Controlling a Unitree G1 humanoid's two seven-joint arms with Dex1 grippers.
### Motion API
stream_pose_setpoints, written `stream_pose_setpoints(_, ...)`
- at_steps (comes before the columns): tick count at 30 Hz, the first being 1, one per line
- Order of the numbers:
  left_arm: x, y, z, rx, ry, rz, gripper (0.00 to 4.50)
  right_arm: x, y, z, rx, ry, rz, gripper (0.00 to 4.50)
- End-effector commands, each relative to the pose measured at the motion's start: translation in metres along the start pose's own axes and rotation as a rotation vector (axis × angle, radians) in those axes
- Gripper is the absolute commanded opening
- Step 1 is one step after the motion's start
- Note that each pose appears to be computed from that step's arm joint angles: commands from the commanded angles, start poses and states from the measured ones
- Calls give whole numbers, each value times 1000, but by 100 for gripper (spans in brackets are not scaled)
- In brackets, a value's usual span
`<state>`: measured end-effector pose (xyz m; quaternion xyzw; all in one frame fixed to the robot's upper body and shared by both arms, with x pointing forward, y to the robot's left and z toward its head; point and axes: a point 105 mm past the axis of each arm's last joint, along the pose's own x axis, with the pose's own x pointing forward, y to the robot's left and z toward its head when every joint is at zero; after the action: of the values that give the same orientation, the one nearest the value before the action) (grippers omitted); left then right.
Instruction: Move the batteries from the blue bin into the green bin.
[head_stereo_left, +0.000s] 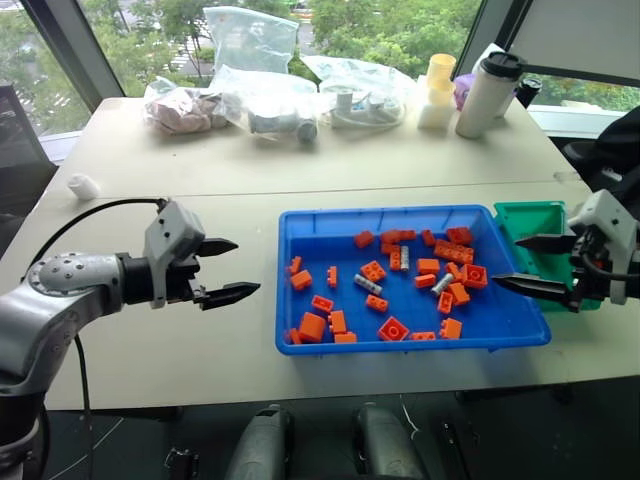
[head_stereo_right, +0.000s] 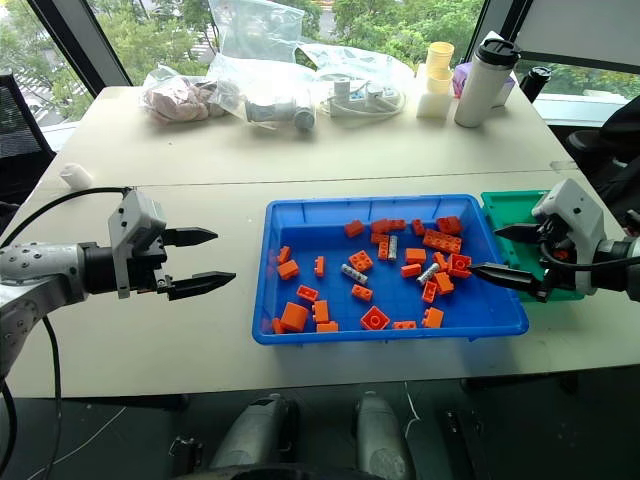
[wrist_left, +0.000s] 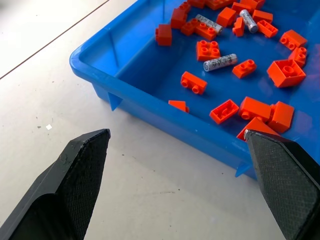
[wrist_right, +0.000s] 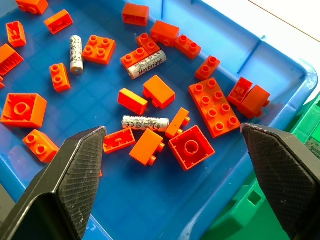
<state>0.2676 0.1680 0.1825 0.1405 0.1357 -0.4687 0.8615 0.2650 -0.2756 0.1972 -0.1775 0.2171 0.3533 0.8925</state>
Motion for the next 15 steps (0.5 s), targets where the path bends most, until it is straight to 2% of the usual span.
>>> stream_pose_setpoints(1, -3, 1, 9, 32, -16, 6, 450, -5, -2, 10, -34, -31, -21, 446)
stream_pose_setpoints(15, -2, 6, 9, 63, 11, 13, 450, -2, -6, 9, -39, -28, -40, 446)
